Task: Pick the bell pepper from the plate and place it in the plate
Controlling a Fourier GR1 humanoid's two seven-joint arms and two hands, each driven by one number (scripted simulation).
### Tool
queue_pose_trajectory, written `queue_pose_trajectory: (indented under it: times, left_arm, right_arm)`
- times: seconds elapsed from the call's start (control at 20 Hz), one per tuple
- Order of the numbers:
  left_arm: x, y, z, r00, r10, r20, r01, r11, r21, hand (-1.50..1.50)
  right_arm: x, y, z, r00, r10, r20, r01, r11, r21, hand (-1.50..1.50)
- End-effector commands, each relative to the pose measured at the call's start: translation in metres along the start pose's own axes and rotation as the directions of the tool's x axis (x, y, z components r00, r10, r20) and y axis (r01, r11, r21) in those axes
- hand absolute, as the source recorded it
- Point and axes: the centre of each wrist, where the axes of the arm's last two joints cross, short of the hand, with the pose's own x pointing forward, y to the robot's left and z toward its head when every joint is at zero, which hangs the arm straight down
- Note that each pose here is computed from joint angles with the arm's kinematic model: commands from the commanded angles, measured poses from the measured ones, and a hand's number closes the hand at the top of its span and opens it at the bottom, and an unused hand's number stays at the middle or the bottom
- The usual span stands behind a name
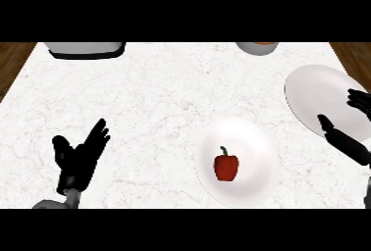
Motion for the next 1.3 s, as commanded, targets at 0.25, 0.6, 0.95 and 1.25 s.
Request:
queue_pose_trajectory:
  times: [0.25, 0.6, 0.95, 1.25]
  left_arm:
    - [-0.006, -0.018, -0.002, 1.0, 0.016, -0.011, -0.017, 0.999, -0.041, 0.0]
    - [-0.005, -0.01, 0.003, 1.0, -0.008, -0.018, 0.007, 0.999, -0.054, 0.0]
    - [-0.008, -0.015, 0.002, 1.0, 0.011, -0.014, -0.012, 0.999, -0.046, 0.0]
    - [-0.017, -0.017, 0.004, 1.0, -0.013, 0.001, 0.013, 0.998, -0.054, 0.0]
  right_arm:
    - [0.036, -0.008, 0.05, 0.997, 0.064, 0.043, -0.065, 0.998, 0.026, -1.5]
    - [0.04, -0.008, 0.068, 0.913, 0.406, -0.036, -0.355, 0.836, 0.418, -1.5]
    - [0.093, 0.036, 0.079, 0.843, 0.535, -0.059, -0.436, 0.743, 0.508, -1.5]
    - [0.089, 0.083, 0.066, 0.809, 0.582, -0.078, -0.455, 0.704, 0.545, -1.5]
